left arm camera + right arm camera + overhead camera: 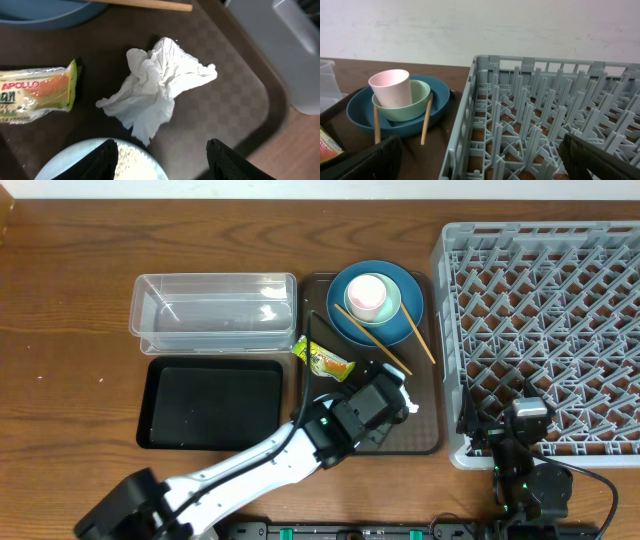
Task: Sort waste into correct bins and load items into the dishwasher rack
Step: 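Reach the left gripper to the light-blue rice bowl and grasp its rim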
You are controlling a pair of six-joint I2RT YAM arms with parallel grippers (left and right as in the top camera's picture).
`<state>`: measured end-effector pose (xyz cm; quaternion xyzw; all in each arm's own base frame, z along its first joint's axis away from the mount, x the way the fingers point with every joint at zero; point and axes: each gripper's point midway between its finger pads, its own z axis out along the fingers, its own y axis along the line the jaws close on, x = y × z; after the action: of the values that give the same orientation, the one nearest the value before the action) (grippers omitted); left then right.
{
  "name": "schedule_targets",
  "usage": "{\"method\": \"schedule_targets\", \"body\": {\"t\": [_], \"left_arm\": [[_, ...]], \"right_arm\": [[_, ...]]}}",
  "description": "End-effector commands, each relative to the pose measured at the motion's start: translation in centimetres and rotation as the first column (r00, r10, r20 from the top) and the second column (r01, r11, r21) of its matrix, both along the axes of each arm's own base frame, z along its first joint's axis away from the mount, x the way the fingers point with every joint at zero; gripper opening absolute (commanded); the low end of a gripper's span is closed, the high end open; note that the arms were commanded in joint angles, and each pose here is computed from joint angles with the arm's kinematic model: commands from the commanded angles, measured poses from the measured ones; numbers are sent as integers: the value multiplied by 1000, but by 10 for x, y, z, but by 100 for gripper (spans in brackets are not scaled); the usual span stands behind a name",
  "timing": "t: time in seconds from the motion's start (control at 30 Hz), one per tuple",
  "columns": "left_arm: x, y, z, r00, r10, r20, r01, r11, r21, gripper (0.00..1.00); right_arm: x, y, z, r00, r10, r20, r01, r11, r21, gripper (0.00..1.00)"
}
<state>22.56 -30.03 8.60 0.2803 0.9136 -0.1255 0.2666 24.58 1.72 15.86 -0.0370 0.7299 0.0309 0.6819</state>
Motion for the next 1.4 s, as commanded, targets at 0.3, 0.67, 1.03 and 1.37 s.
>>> {"method": "schedule_targets", "body": {"t": [0.3, 0.67, 1.03, 1.37], "left_arm": [[15, -16, -22, 999, -14, 34, 13, 1000, 25, 66], [15, -18, -22, 995, -87, 50, 84, 994, 68, 67], [3, -29, 12, 992, -109, -63, 112, 993, 45, 66], [-19, -2, -5, 969, 84, -231, -63, 993, 99, 51]], "right_arm": [[0, 1, -1, 1000, 3, 0, -3, 1000, -5, 99], [0, 1, -1, 1000, 3, -2, -3, 1000, -5, 99], [0, 1, -1, 1000, 3, -2, -3, 1000, -5, 99], [0, 1, -1, 1000, 3, -2, -3, 1000, -5, 99]]}}
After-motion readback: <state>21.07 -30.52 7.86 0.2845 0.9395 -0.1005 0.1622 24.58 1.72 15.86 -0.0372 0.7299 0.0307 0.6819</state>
